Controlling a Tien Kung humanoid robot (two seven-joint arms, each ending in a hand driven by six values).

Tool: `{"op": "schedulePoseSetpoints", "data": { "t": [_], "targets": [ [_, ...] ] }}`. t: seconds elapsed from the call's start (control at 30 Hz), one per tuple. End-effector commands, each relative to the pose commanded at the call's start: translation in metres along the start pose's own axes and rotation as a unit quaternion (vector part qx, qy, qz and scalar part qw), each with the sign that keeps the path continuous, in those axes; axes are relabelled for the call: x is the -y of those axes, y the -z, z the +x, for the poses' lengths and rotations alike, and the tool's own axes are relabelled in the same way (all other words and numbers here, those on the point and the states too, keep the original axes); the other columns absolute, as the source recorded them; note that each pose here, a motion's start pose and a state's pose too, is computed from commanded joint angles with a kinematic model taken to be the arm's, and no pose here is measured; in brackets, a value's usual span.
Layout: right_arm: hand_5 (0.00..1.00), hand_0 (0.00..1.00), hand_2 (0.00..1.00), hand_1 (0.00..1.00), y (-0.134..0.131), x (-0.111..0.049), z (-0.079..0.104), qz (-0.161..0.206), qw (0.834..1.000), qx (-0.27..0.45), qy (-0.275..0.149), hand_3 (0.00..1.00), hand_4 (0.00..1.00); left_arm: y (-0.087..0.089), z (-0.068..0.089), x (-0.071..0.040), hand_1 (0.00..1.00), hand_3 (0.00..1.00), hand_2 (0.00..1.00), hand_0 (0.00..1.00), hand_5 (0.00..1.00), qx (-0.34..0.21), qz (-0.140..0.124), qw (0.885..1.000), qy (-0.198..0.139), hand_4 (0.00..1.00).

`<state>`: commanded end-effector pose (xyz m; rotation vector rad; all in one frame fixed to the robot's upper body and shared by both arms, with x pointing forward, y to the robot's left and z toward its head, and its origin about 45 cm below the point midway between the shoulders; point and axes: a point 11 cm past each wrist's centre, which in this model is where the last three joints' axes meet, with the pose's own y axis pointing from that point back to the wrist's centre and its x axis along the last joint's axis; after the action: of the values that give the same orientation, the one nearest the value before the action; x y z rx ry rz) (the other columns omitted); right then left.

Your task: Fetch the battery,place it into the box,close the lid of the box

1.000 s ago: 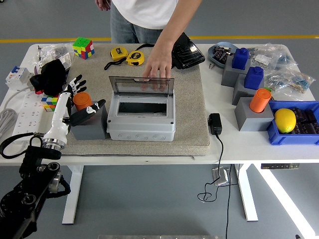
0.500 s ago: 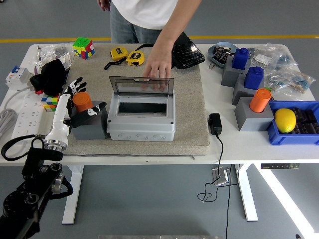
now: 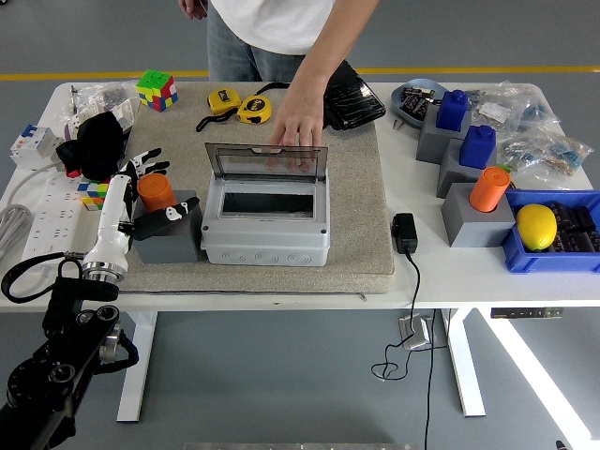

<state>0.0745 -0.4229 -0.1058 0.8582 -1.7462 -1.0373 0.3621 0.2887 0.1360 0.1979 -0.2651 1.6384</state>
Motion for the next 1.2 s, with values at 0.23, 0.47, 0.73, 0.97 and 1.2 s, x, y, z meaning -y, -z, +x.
{"op": "schedulePoseSetpoints", "data": {
  "t": [0.23, 0.47, 0.73, 0.97, 1.2],
  "targets": [
    [0.998, 0.826, 0.765, 0.791, -0.0004, 0.0, -0.0007, 0.0, 1.0, 0.0, 0.001, 0.797, 0.998, 0.0003, 0.0004, -0.0002, 0.618, 0.603, 0.52, 0.499, 0.002, -0.002, -0.001, 1.0, -0.005, 0.998],
    [0.998, 0.825, 0.765, 0.791, -0.0003, 0.0, 0.0003, -0.001, 1.0, -0.001, 0.0, 0.798, 0.998, 0.0002, -0.0018, -0.0006, 0.596, 0.484, 0.47, 0.474, 0.002, -0.006, -0.001, 1.0, -0.006, 0.998],
    [0.998, 0.827, 0.764, 0.791, -0.0005, 0.0001, 0.0003, -0.001, 1.0, -0.001, 0.0, 0.797, 0.998, 0.0005, -0.0024, -0.0014, 0.526, 0.417, 0.423, 0.411, 0.002, -0.011, -0.002, 1.0, -0.013, 0.998],
    [0.998, 0.825, 0.764, 0.791, -0.0011, 0.0001, 0.0007, -0.001, 1.0, -0.002, 0.0, 0.797, 0.998, 0.0014, -0.0039, -0.0029, 0.494, 0.396, 0.408, 0.387, 0.002, -0.018, -0.001, 1.0, -0.019, 0.998],
    [0.998, 0.825, 0.764, 0.791, -0.0005, 0.0, 0.0002, -0.001, 1.0, -0.001, 0.0, 0.797, 0.998, 0.0004, -0.005, -0.003, 0.474, 0.379, 0.391, 0.346, 0.002, -0.018, -0.002, 1.0, -0.025, 0.96]
  ]
}}
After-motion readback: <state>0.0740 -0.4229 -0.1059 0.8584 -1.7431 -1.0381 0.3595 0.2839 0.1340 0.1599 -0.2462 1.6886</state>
